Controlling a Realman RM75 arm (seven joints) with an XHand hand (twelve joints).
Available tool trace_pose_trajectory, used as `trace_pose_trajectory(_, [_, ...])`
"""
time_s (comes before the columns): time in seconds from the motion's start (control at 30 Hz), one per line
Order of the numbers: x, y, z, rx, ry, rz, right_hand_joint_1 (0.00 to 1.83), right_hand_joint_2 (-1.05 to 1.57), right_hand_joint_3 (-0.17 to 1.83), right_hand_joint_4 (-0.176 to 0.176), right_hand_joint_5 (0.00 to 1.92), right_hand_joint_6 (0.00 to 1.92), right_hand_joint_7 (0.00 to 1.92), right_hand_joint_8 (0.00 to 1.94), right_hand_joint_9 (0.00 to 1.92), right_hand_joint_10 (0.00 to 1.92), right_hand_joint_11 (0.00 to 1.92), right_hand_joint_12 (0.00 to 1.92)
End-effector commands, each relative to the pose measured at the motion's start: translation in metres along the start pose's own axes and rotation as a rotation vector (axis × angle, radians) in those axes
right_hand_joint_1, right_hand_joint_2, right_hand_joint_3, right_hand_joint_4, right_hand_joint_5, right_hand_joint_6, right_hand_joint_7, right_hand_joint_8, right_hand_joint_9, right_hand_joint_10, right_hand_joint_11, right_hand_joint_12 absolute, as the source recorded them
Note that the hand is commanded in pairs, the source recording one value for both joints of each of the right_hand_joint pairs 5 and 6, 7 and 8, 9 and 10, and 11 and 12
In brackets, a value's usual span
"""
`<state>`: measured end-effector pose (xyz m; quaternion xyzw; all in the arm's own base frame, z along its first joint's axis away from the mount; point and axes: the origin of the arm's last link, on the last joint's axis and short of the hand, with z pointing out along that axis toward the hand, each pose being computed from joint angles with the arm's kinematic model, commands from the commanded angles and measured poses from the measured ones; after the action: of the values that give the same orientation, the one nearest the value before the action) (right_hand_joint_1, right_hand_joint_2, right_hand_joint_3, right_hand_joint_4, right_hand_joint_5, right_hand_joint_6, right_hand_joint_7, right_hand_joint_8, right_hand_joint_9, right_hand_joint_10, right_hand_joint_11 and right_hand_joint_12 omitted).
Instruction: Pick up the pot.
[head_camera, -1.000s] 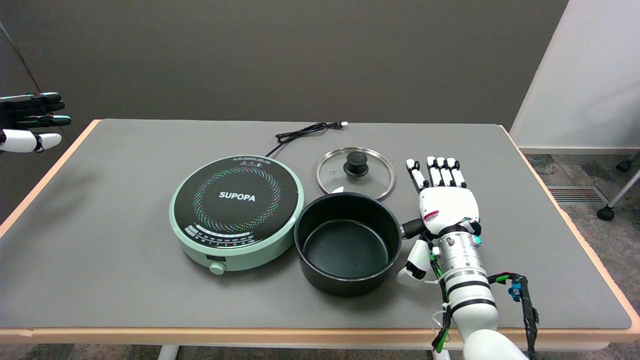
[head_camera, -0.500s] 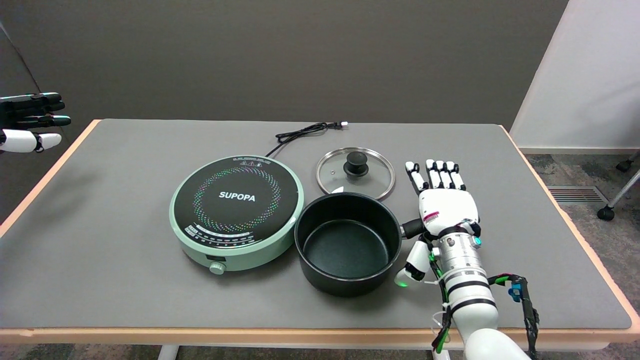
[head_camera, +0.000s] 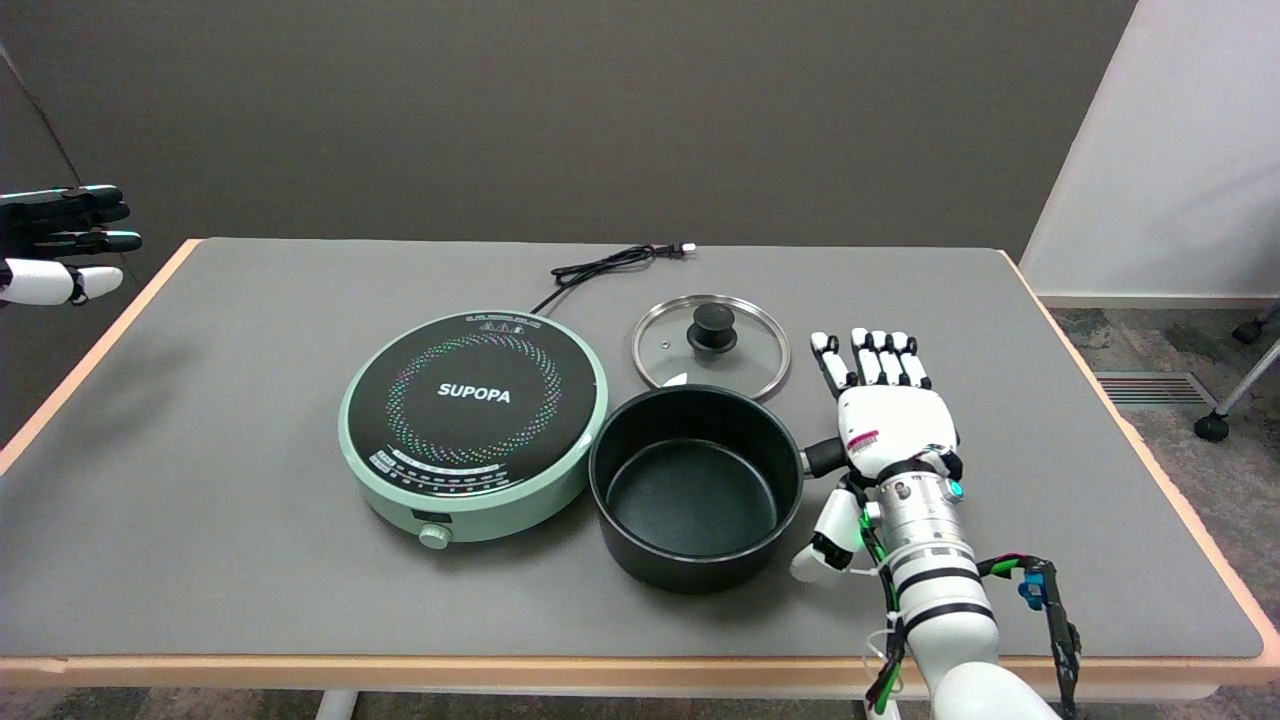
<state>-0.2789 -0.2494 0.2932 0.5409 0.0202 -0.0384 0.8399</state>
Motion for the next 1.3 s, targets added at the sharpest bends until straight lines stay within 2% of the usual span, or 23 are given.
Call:
trace_pose_trajectory(0.03, [-0.0042, 0.0013, -0.0025, 0.001, -0.016, -0.002, 1.06, -1.00, 1.08, 0.176, 0.01, 0.01, 0.01, 0.01, 0.01, 0.01, 0.01, 0.01])
trace_pose_trajectory(0.53, [-0.0068, 0.0017, -0.0011, 0.004, -0.029, 0.003, 1.06, -1.00, 1.09, 0.176, 0.01, 0.01, 0.01, 0.01, 0.01, 0.01, 0.01, 0.01])
trace_pose_trajectory(1.0, [-0.0037, 0.0012, 0.0003, 0.005, -0.017, -0.002, 1.01, -1.02, 1.20, 0.176, 0.00, 0.00, 0.00, 0.00, 0.00, 0.00, 0.00, 0.00])
trace_pose_trajectory(1.1, [-0.0027, 0.0010, 0.0003, 0.006, -0.015, -0.002, 0.96, -0.98, 1.13, 0.176, 0.00, 0.00, 0.00, 0.00, 0.00, 0.00, 0.00, 0.00])
trace_pose_trajectory(1.23, [-0.0023, 0.0009, 0.0003, 0.006, -0.014, -0.001, 0.96, -0.89, 0.94, 0.176, 0.00, 0.00, 0.00, 0.00, 0.00, 0.00, 0.00, 0.00])
trace_pose_trajectory(1.3, [-0.0020, 0.0008, 0.0003, 0.006, -0.013, 0.000, 0.96, -0.76, 0.75, 0.176, 0.02, 0.02, 0.02, 0.02, 0.02, 0.02, 0.02, 0.02])
